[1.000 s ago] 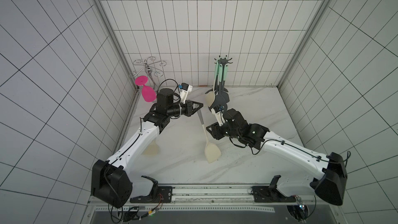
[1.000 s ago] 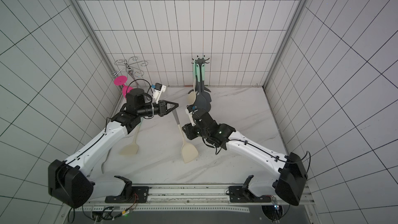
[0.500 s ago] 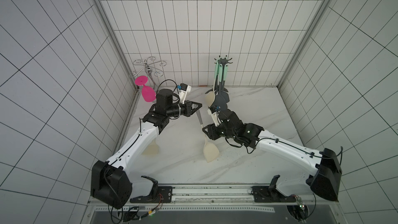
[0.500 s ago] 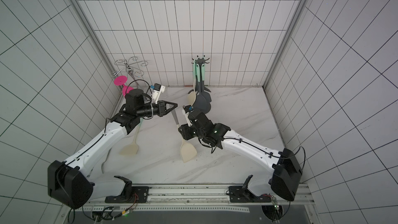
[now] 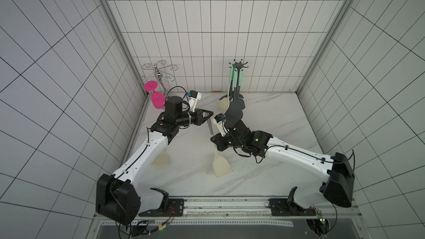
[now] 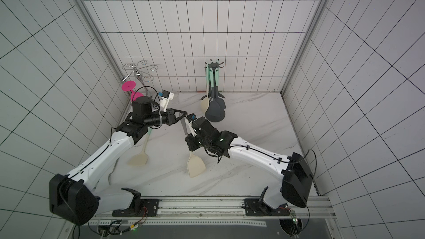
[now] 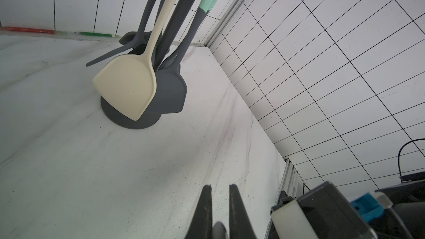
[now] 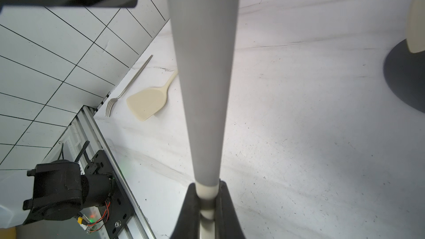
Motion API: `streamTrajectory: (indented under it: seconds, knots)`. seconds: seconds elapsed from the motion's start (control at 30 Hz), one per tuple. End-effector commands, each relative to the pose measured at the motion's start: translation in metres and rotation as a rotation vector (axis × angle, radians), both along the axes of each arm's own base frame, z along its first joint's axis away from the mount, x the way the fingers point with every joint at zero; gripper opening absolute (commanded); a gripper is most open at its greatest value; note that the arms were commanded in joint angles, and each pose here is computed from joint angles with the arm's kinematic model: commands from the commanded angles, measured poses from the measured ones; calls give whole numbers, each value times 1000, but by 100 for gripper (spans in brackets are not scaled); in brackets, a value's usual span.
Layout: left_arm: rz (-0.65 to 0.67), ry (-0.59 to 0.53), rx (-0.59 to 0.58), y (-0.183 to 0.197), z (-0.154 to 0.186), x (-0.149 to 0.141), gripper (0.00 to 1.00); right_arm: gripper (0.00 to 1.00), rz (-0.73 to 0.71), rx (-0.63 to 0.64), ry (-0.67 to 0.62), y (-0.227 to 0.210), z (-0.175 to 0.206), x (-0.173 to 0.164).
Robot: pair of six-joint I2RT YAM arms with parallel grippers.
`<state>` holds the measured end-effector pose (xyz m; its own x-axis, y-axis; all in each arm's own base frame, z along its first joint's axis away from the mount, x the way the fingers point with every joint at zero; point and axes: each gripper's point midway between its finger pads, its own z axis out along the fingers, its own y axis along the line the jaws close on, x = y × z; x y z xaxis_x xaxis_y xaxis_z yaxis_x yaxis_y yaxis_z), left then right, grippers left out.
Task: Take the spatula off the kitchen utensil rack
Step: Place the spatula at the center of the board.
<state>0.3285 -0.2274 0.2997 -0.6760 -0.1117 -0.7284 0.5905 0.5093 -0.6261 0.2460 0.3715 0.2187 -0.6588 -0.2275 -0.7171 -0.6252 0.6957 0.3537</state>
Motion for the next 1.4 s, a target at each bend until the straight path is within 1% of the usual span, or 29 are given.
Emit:
streamTrajectory:
  seconds: [0.0,0.07,0.13,0.2,0.23,0.27,0.37,0.43,0.53,0.67,0.77,0.97,1.1,1.37]
  knots:
    - [31,-44,30,11,8,-8,7,0,-87,3,-13,-3,9,15]
    - [89,-62,84,23,7,-10,27,0,-119,1,2,-2,5,20]
    - [180,-94,159,41,7,-11,40,0,-165,-2,24,0,-1,26]
    - [351,-137,257,73,9,-10,50,0,-212,-2,50,4,-9,34]
    - [472,-162,312,97,11,-10,54,0,-238,-1,66,7,-14,38]
    - [612,-186,362,124,14,-11,58,0,-265,4,80,12,-19,44]
    - [994,-260,434,196,26,-29,65,0,-322,46,123,34,-32,61]
    - [1154,-269,475,225,30,-42,67,0,-345,74,156,52,-40,72]
    - [1274,-279,529,243,29,-52,72,0,-364,108,198,84,-49,85]
    - [1387,-296,561,257,33,-64,75,0,-368,140,240,124,-57,97]
    - [1442,-306,579,263,34,-70,78,0,-362,171,256,146,-64,100]
    - [1442,-313,581,262,34,-74,78,0,-352,205,301,174,-84,96]
    - [1439,-313,581,261,33,-74,78,0,-349,189,307,178,-94,90]
    - [1436,-312,584,261,32,-73,78,0,-325,189,370,197,-117,81]
